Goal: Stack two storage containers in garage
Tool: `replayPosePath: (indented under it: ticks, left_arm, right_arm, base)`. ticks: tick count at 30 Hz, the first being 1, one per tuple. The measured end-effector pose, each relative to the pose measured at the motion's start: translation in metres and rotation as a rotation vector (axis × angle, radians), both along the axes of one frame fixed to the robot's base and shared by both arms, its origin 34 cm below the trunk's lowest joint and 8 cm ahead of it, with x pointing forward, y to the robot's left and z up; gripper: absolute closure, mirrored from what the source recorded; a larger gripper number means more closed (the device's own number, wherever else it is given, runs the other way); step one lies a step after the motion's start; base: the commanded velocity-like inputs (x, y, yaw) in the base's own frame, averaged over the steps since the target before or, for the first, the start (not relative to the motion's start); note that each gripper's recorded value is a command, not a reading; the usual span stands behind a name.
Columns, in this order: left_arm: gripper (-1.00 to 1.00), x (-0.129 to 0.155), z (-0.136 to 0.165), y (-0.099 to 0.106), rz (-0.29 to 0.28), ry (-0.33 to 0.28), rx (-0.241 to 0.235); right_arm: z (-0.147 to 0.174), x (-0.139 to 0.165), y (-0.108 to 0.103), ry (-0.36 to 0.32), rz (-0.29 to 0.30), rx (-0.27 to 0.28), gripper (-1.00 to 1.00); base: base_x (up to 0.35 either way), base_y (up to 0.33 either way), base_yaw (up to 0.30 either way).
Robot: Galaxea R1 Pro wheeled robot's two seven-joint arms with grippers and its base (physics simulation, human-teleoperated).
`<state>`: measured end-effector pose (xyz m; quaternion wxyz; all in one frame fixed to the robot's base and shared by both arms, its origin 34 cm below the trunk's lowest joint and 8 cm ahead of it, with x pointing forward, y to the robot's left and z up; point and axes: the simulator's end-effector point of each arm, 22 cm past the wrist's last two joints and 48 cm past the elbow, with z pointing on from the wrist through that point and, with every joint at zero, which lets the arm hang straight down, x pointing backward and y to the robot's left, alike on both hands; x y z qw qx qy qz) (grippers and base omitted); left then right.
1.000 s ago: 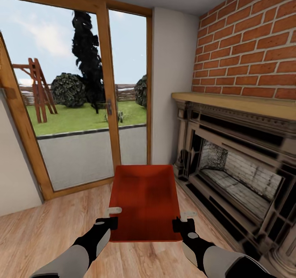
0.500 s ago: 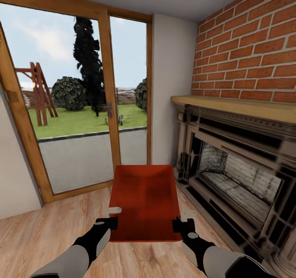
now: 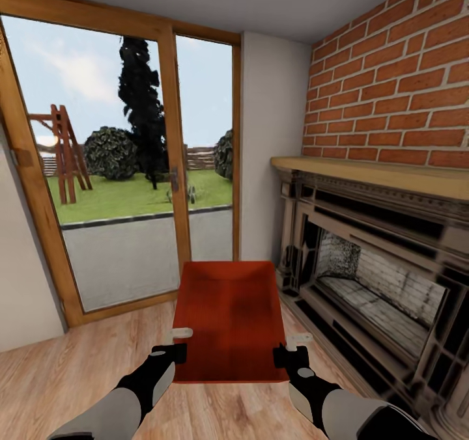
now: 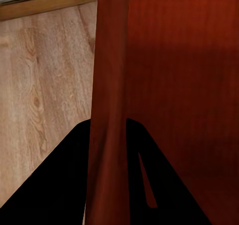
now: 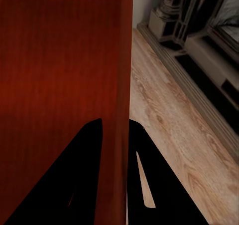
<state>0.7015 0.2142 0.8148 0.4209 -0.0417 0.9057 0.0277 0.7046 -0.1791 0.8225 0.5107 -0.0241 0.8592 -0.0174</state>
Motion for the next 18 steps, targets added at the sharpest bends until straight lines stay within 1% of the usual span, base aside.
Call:
replayPosePath:
  ticks: [18]
  left_arm:
    - [1.0, 0.0003, 0.0028, 0.0, 0.001, -0.004, -0.001]
  right_arm:
    - [0.0031, 0.0006, 0.0, -0.004, 0.001, -0.002, 1.0]
  base:
    - [0.0, 0.0, 0.0]
